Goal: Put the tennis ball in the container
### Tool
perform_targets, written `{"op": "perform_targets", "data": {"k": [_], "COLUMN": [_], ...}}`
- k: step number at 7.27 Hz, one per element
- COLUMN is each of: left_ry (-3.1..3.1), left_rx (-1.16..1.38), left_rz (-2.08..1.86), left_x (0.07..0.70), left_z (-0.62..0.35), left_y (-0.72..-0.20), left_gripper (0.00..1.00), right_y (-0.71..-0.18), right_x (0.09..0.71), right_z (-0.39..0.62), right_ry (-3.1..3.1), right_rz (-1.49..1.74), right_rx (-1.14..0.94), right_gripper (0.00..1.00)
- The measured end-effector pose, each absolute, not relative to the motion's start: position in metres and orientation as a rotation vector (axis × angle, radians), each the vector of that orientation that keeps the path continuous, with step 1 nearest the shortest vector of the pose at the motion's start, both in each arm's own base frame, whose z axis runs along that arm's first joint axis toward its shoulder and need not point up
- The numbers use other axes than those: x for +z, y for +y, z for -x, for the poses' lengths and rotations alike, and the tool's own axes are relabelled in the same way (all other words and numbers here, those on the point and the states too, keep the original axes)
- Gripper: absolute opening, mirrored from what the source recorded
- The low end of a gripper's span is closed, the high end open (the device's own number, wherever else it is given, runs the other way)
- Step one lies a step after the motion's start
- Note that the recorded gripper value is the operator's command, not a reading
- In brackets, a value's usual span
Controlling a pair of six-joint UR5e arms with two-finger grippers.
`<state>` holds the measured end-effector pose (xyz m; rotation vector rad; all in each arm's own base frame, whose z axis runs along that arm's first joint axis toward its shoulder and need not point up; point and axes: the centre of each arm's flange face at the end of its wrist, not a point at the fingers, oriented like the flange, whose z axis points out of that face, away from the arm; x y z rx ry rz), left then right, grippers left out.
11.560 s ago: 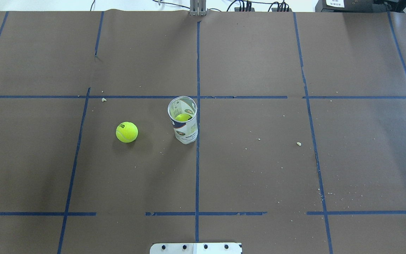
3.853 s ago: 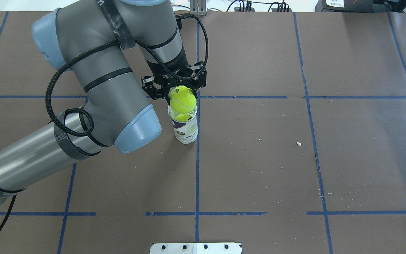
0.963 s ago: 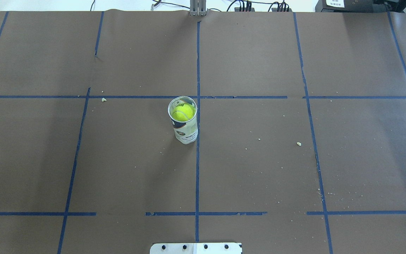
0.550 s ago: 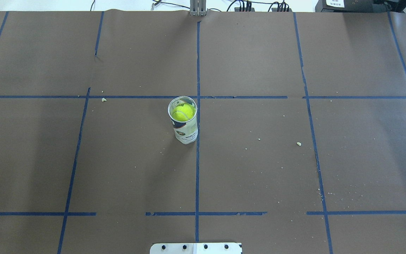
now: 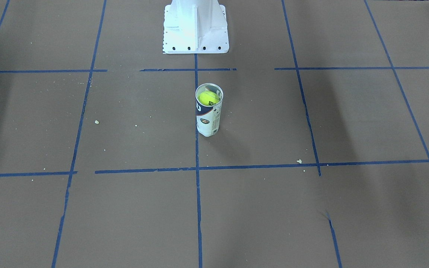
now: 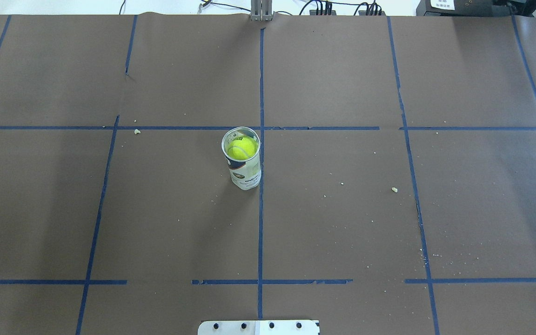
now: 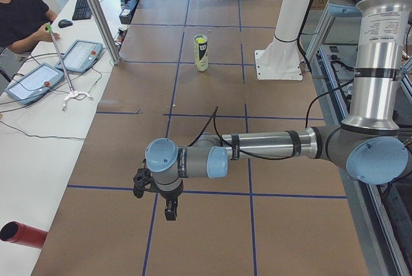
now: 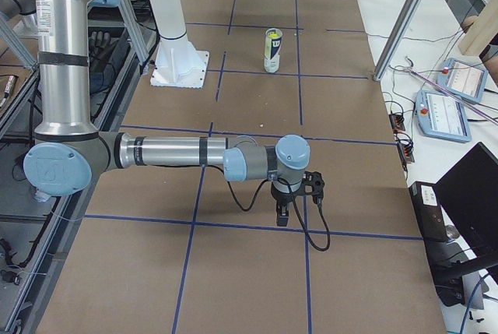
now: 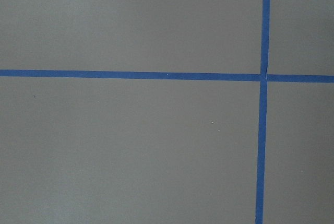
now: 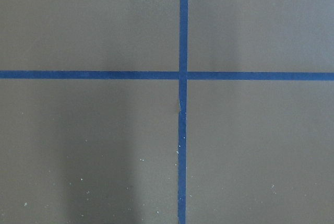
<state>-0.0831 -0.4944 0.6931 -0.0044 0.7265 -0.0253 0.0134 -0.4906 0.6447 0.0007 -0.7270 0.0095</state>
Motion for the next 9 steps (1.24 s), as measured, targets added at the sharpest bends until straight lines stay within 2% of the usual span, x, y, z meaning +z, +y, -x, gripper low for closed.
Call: {"op": "perform_targets", "data": {"k": [9], "left_ry": [0.77], "left_rx": [-0.027], "left_rz": [0.039], "left_x": [0.649], "left_z": [0.078], "left_y": [-0.487], "left_gripper": [1.0], "right_y": [-0.491], "right_x": [0.645], "right_z": [-0.013], "right_ry": [-0.727], "right_rz": [-0.001], "right_rx": [0.01], "right_gripper": [1.0]}}
